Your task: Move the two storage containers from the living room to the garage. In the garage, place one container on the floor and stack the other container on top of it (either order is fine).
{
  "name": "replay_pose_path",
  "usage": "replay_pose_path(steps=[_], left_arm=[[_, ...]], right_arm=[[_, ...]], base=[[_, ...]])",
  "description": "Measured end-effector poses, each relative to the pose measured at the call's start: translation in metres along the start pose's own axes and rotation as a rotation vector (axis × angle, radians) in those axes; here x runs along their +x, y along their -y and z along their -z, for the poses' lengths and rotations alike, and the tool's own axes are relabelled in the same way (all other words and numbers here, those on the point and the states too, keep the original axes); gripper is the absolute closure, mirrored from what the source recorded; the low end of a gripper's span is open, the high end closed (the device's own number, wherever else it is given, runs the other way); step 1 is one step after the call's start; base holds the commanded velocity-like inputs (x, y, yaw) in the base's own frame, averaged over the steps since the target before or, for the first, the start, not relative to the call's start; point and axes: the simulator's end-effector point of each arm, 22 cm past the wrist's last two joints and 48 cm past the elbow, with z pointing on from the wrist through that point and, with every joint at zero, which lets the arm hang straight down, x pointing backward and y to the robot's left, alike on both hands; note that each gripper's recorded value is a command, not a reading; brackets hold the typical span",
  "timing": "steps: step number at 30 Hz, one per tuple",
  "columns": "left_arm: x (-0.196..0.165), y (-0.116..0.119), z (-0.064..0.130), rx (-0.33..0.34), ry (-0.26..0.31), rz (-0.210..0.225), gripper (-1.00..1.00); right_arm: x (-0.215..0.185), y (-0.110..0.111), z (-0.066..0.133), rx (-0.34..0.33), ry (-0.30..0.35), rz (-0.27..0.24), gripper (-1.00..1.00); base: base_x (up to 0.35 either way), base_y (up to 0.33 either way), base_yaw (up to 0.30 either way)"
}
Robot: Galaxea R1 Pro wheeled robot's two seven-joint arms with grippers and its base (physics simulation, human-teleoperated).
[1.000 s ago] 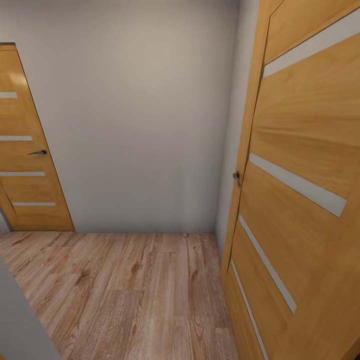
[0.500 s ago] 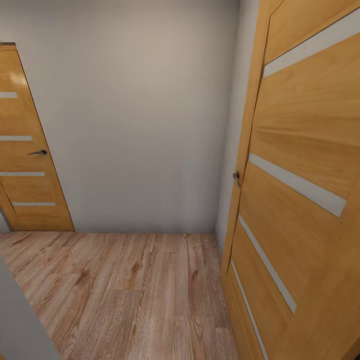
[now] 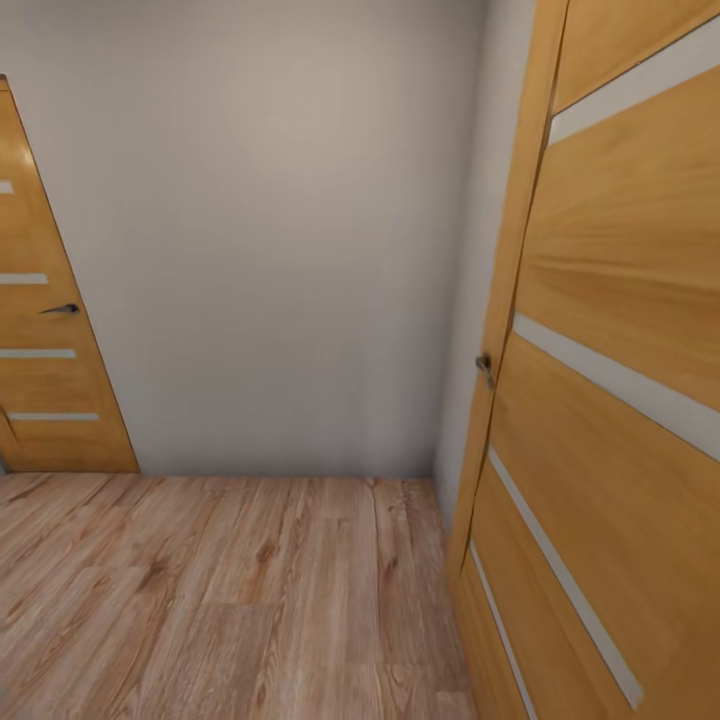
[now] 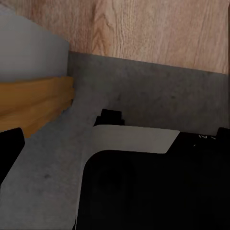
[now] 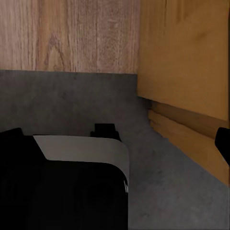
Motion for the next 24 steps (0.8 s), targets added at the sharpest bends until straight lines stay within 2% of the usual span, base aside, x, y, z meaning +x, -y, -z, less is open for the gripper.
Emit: replay_pose_path(steps=[7, 15, 24], left_arm=[[-0.0002, -0.0005, -0.0001, -0.001, 0.001, 0.001, -1.00], [-0.0002, -0.0006, -0.0003, -0.002, 0.000, 0.002, -1.00], [-0.0002, -0.0003, -0.0002, -0.002, 0.000, 0.002, -1.00]], right_arm=[[0.0000, -0.0003, -0.0001, 0.000, 0.000, 0.000, -1.00], [-0.0001, 0.0000, -0.0003, 0.000, -0.001, 0.000, -1.00], [0.0000, 0.0000, -0.0003, 0.000, -0.001, 0.000, -1.00]], base=[[0.257, 0.000, 0.019], [0.022, 0.000, 0.220], [0.000, 0.000, 0.027]])
